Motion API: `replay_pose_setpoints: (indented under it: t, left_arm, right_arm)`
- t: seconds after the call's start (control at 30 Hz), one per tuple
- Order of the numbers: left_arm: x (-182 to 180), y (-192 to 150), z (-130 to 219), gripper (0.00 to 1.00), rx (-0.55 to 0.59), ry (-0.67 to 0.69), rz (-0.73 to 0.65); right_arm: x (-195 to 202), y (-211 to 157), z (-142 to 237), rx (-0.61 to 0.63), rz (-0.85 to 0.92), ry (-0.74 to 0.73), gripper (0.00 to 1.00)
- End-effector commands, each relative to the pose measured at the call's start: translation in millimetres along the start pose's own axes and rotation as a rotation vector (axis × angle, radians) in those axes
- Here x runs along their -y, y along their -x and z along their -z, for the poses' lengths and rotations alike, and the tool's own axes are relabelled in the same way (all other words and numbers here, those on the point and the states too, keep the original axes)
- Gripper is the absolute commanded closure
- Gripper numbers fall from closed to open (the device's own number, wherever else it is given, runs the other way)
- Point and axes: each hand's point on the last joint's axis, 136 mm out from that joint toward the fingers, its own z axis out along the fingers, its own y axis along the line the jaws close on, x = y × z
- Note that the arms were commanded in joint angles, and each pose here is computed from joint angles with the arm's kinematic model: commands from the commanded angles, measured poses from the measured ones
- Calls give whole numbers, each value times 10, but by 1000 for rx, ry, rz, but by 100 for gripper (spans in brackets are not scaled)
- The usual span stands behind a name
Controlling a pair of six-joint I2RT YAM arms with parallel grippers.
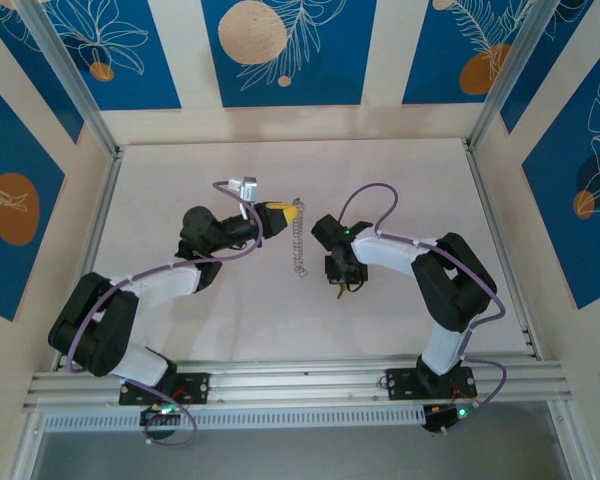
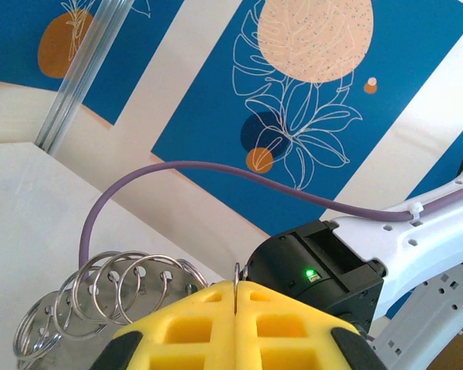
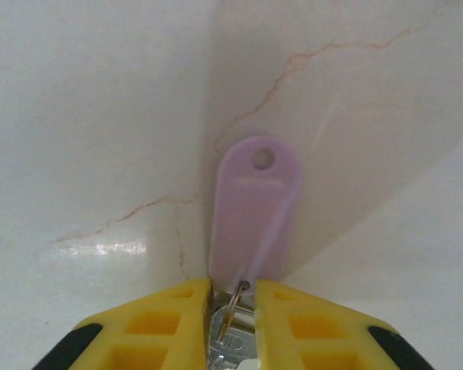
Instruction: Put the keys on the keyring
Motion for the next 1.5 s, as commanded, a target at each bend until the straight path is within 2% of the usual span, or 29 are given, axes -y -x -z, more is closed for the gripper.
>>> replay_pose_setpoints:
  t: [0.0,1.07,1.47]
  left_arm:
    - [196,183,-49,100,40,-69,-63]
    - [197,177,-63,100,39,-73,-58]
    - [206,169,-75,100,38,-75,-55]
  right_arm:
    - [41,-20,14,-4,10,-34,79]
    - [94,-4,108,20,-18,-36,80]
    - [112,-4,111,21,-28,-35,88]
